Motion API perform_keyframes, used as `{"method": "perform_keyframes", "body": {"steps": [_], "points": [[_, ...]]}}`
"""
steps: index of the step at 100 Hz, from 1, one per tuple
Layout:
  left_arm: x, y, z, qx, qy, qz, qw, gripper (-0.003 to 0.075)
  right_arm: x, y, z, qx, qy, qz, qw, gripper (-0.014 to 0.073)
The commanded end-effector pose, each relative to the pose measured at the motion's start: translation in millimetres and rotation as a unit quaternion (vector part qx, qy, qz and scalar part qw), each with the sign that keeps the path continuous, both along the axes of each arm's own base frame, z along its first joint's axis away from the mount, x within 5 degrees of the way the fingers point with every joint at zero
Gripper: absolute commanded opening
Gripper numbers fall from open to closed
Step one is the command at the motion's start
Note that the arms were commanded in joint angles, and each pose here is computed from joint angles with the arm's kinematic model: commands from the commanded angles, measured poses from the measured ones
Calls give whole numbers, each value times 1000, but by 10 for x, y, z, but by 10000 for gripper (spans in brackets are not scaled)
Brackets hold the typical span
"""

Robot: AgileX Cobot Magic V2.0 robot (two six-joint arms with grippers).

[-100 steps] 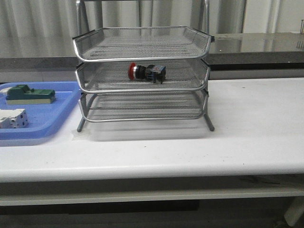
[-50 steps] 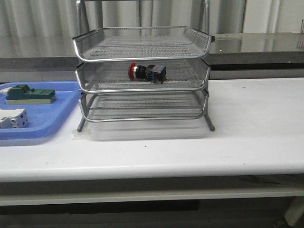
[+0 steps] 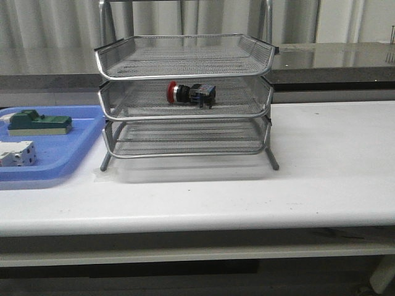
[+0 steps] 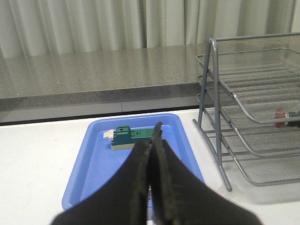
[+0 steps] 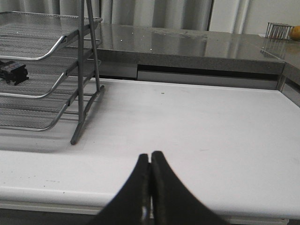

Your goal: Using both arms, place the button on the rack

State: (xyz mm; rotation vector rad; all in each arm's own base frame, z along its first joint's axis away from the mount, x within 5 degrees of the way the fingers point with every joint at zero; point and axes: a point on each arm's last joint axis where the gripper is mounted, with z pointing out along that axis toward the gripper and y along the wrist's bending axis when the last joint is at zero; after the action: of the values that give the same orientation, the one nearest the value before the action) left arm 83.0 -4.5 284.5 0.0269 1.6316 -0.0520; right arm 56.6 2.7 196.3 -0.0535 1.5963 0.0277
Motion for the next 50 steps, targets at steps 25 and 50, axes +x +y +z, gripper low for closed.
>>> {"method": "perform_keyframes", "body": {"steps": [25,50], "points": [[4,18,167,-12,-50,10,999,-20,-12,-1,74,-5,-48,-2,999,-65],[4,19,167,-3,-50,11,999,-20,-12,-1,74,-5,-48,-2,999,-65]]}}
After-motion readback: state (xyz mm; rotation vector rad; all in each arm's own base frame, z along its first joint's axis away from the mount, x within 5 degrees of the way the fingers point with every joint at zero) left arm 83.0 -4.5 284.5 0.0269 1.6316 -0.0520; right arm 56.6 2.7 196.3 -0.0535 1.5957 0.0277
